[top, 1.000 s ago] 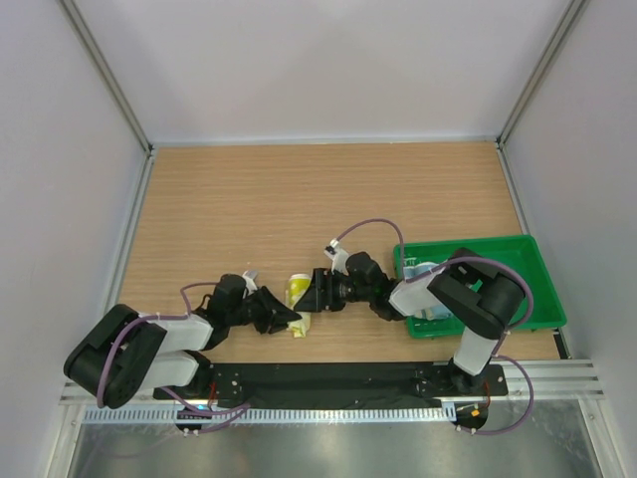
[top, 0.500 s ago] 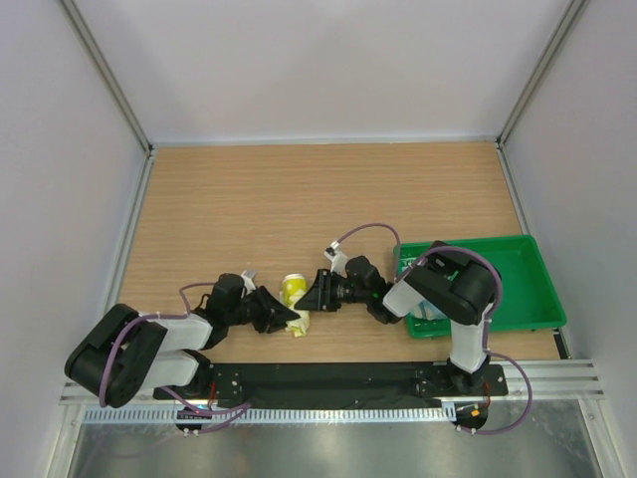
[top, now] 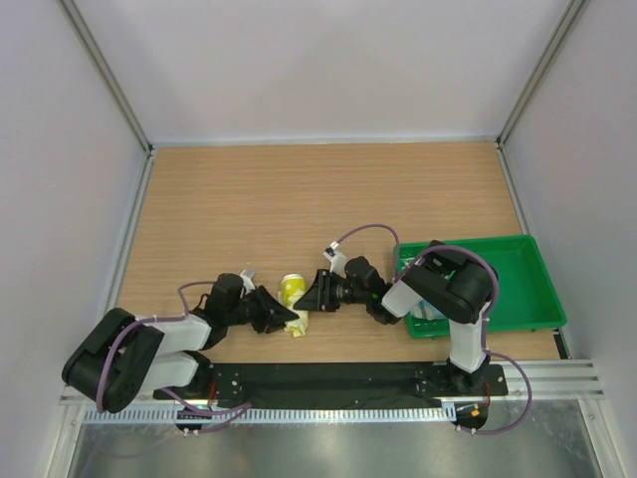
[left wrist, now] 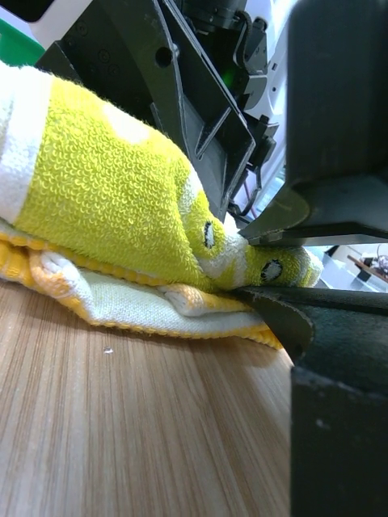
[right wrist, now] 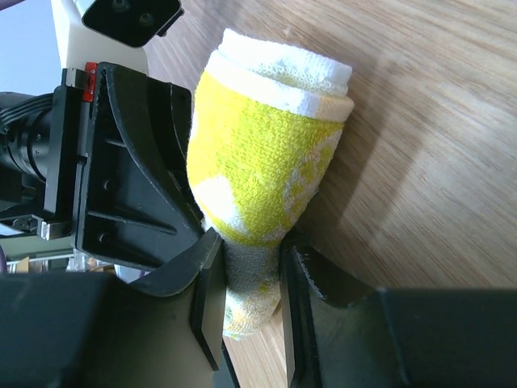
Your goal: Roll the towels
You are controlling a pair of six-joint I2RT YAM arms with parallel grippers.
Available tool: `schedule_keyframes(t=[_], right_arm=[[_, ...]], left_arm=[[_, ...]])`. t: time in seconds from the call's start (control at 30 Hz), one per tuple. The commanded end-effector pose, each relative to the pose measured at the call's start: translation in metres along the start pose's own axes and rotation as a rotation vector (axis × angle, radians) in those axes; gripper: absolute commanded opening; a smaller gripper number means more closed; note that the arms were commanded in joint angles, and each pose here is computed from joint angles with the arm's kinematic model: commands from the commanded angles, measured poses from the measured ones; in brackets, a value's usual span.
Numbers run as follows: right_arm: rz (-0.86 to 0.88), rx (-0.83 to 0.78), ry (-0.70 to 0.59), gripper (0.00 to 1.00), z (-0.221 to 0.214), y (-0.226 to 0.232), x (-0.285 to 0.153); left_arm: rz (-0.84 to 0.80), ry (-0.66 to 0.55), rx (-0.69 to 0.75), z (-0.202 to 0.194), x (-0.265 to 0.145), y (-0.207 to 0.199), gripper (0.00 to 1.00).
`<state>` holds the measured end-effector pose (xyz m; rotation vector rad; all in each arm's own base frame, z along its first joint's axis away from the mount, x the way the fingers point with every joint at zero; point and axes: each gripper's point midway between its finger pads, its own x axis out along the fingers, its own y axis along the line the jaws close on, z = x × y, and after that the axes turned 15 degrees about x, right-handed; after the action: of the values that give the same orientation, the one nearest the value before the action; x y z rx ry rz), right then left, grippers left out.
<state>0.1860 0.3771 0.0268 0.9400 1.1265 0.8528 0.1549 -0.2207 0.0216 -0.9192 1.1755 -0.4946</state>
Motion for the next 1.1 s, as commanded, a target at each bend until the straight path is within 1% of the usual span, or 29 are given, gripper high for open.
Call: schedule_keyframes(t=[0.0,0.1,0.13,0.2,0.23,0.43,0.53,0.57,0.7,0.9,0.97,1.07], right_arm=[[-0.118,-0.005,-0.006,0.01,-0.005,-0.032,0.003],[-0.134,-0.01,0.001,0.01,-0.004,-0.033,0.005],[-0.139,-0.014,-0.001,0.01,-0.003,-0.033,0.004],[-0.155,-0.014,-0.003,0.01,-0.003,-0.034,0.003],[-0.155,-0.019,-0.013,0.01,-0.001,-0.031,0.003],[-0.179,-0.035,-0.029,0.01,0.005,-0.023,-0.002],[-0.197,-0.048,-0.032,0.01,0.007,-0.02,-0.004],[-0.206,-0.054,-0.033,0.01,0.008,-0.019,-0.005],[-0.216,-0.067,-0.035,0.01,0.012,-0.014,-0.005],[-0.247,-0.094,-0.048,0.01,0.019,-0.005,-0.009],[-0.268,-0.102,-0.047,0.01,0.02,-0.004,-0.012],[-0.296,-0.124,-0.059,0.01,0.025,-0.001,-0.017]], left_arm=[[0.343,0.065,-0.06,-0.034,-0.016,0.086,0.12],[0.331,0.028,-0.023,-0.025,-0.019,0.079,0.21],[0.345,0.033,-0.025,-0.027,-0.021,0.082,0.27],[0.335,0.009,0.008,-0.022,-0.024,0.075,0.36],[0.35,0.019,0.01,-0.024,-0.027,0.076,0.38],[0.332,-0.046,0.109,-0.006,-0.039,0.052,0.49],[0.331,-0.073,0.145,0.0,-0.048,0.041,0.52],[0.348,-0.064,0.145,-0.002,-0.052,0.043,0.53],[0.307,-0.091,0.184,0.003,-0.058,0.026,0.58],[0.24,-0.109,0.228,0.005,-0.059,0.012,0.61],[0.206,-0.109,0.255,0.008,-0.061,-0.001,0.62],[0.184,-0.154,0.31,0.023,-0.073,-0.031,0.64]])
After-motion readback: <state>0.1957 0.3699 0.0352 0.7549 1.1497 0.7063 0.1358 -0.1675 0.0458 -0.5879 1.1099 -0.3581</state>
